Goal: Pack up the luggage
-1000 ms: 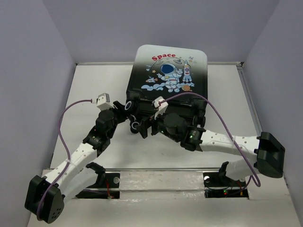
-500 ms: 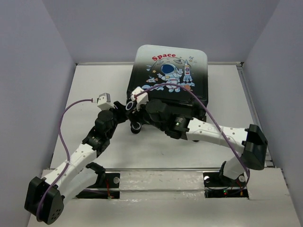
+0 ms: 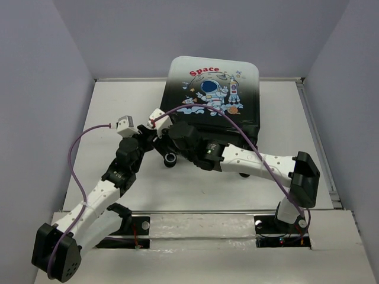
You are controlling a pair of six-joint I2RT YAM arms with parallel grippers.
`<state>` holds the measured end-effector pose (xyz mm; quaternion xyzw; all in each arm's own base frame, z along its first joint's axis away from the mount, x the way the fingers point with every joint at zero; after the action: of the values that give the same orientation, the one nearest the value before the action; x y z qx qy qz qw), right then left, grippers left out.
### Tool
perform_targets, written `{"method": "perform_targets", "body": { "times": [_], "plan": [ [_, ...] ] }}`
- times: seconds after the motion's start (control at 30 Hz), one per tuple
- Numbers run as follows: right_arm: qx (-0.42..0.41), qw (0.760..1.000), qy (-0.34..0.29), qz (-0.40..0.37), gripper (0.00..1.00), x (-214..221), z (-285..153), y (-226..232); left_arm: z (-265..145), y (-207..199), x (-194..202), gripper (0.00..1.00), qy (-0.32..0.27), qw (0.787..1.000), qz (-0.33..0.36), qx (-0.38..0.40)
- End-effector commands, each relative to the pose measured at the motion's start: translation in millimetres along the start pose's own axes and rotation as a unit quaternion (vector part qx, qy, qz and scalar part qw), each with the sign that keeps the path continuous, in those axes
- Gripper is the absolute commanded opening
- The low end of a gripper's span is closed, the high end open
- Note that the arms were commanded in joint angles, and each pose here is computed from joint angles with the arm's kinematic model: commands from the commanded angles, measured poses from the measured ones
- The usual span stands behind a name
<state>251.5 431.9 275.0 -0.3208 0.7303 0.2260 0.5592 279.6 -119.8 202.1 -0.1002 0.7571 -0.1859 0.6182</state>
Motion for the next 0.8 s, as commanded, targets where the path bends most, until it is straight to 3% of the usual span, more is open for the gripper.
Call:
{"method": "perform_targets", "body": {
  "times": [0.0, 0.3, 0.37, 0.53, 0.6, 0.67, 0.77],
  "plan": [
    [0.059, 0.998, 0.028, 0.022, 0.67, 34, 14, -19, -18, -54, -49, 0.57, -0.085, 0.986, -0.045, 0.133],
    [0.041, 0.997, -0.015, 0.07, 0.74, 31, -42, -31, -18, -25, -41, 0.56, -0.085, 0.989, -0.074, 0.092],
    [0.012, 0.998, -0.005, 0.057, 0.83, 34, -45, -24, -17, -23, -44, 0.56, -0.082, 0.988, -0.086, 0.102],
    [0.04, 0.996, 0.019, 0.084, 0.9, 42, -41, -28, -9, -33, -46, 0.56, -0.059, 0.984, -0.092, 0.143],
    [0.048, 0.993, 0.012, 0.106, 0.89, 40, -39, -28, -8, -35, -45, 0.56, -0.053, 0.983, -0.091, 0.149],
    [0.032, 0.992, 0.002, 0.118, 0.82, 37, -34, -21, -6, -39, -42, 0.56, -0.041, 0.982, -0.09, 0.16],
    [0.016, 0.992, 0.005, 0.125, 0.82, 39, -29, -14, -5, -39, -37, 0.54, -0.027, 0.982, -0.091, 0.163]
  ]
}}
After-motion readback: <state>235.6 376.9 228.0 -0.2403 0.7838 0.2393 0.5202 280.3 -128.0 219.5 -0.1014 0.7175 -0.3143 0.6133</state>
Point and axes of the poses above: each gripper's point midway between its finger pads, its own z axis out along the fingers, its own y axis along the line the jaws close on, x = y × z, the point moved 3 cm from there along -z, back along the fingers, and after that the axes turned 10 degrees about z, right-handed, at the moved point
